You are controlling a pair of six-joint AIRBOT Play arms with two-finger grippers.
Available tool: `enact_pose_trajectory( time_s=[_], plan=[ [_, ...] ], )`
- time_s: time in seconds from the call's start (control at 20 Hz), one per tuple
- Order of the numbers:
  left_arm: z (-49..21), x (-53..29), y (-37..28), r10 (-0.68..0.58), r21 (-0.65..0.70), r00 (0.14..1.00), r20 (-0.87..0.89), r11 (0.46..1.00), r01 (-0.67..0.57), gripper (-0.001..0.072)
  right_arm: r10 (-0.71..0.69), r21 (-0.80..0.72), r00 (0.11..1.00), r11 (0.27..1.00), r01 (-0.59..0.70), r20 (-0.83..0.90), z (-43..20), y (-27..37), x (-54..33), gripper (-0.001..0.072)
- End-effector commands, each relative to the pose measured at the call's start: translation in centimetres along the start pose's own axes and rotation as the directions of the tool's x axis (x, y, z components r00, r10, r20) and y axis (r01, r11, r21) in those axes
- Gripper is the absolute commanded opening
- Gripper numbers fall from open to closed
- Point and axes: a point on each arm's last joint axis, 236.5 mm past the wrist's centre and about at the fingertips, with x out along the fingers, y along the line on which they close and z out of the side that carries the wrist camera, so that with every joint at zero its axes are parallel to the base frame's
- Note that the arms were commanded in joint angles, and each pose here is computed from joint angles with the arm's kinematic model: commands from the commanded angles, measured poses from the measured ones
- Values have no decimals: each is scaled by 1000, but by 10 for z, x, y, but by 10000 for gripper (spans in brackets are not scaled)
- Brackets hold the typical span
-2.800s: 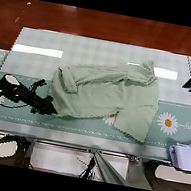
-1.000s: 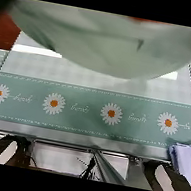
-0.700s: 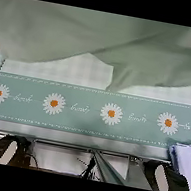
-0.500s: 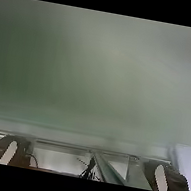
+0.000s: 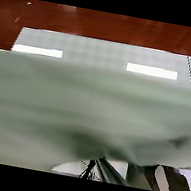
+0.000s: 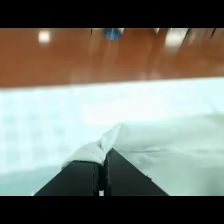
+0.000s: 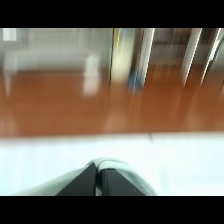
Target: Fold the shirts.
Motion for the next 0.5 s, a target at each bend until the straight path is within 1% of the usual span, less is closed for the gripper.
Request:
enact_pose_trajectory(
  time_s=[0.0, 0.15, 0.25, 0.35, 0.45],
  plan=[
    [-56, 52, 36, 10, -90, 953, -301, 995, -39, 28, 102, 15, 905, 994, -106, -414, -74, 8, 71, 26],
    [-101, 124, 75, -24, -180, 900, -436, 982, -61, 28, 154, 35, 753, 984, -172, -640, -134, 18, 157, 26],
    [-128, 173, 102, -34, -231, 885, -465, 969, -84, 29, 162, 30, 684, 979, -200, -711, -165, 29, 217, 26],
    [-144, 216, 127, -30, -258, 875, -483, 960, -110, 29, 174, 33, 668, 975, -218, -724, -186, 42, 279, 27],
    [-138, 260, 155, -4, -282, 895, -446, 950, -136, 29, 183, 30, 707, 974, -223, -684, -195, 52, 334, 27]
  ],
)
